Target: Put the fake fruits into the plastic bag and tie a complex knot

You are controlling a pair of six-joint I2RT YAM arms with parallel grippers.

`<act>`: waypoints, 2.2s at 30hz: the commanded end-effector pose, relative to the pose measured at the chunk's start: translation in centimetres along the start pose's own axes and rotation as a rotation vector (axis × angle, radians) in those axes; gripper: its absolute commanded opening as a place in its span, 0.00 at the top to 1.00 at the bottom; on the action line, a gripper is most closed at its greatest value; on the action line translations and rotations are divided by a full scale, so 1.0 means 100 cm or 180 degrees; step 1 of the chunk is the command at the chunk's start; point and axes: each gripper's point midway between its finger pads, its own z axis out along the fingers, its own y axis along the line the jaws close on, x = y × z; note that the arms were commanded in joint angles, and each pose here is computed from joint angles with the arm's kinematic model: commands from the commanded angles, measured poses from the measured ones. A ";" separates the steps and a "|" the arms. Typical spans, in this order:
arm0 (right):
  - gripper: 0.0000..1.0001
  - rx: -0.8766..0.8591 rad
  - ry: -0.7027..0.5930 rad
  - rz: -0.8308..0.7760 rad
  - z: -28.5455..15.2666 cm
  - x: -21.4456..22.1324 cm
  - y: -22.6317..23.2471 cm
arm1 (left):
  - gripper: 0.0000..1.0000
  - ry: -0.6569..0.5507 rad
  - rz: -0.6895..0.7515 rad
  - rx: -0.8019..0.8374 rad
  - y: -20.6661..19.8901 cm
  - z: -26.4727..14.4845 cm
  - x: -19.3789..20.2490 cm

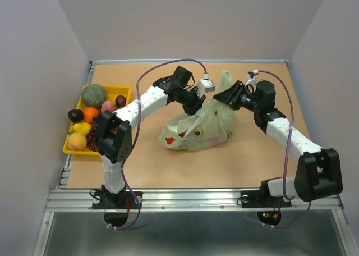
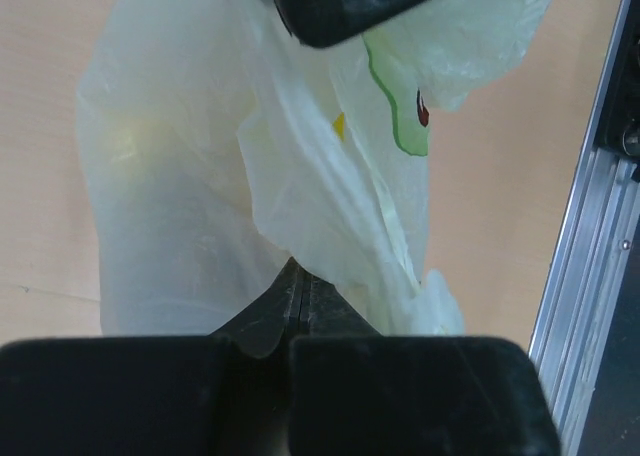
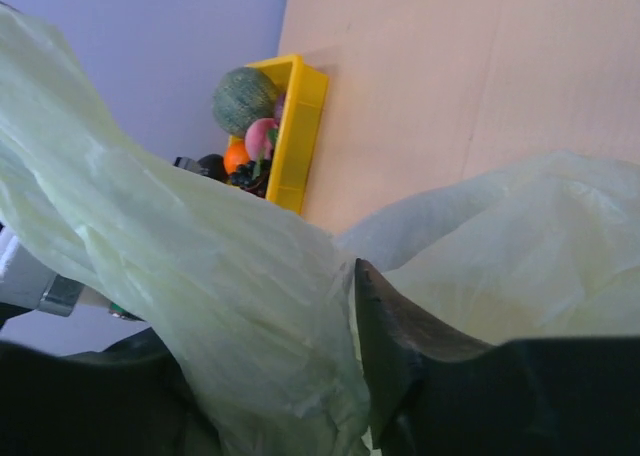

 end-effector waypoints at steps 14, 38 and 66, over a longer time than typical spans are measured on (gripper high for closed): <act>0.58 0.0148 -0.0287 0.0030 0.016 -0.017 -0.024 | 1.00 -0.0115 0.0519 0.0122 -0.028 -0.010 -0.009; 1.00 0.0121 -0.0217 -0.0165 0.010 -0.006 -0.026 | 0.36 -0.0600 0.0427 -0.0358 -0.013 -0.085 -0.101; 1.00 0.0157 -0.0105 -0.0120 0.021 0.001 -0.044 | 0.71 0.0245 0.0955 -0.0302 -0.028 -0.009 -0.027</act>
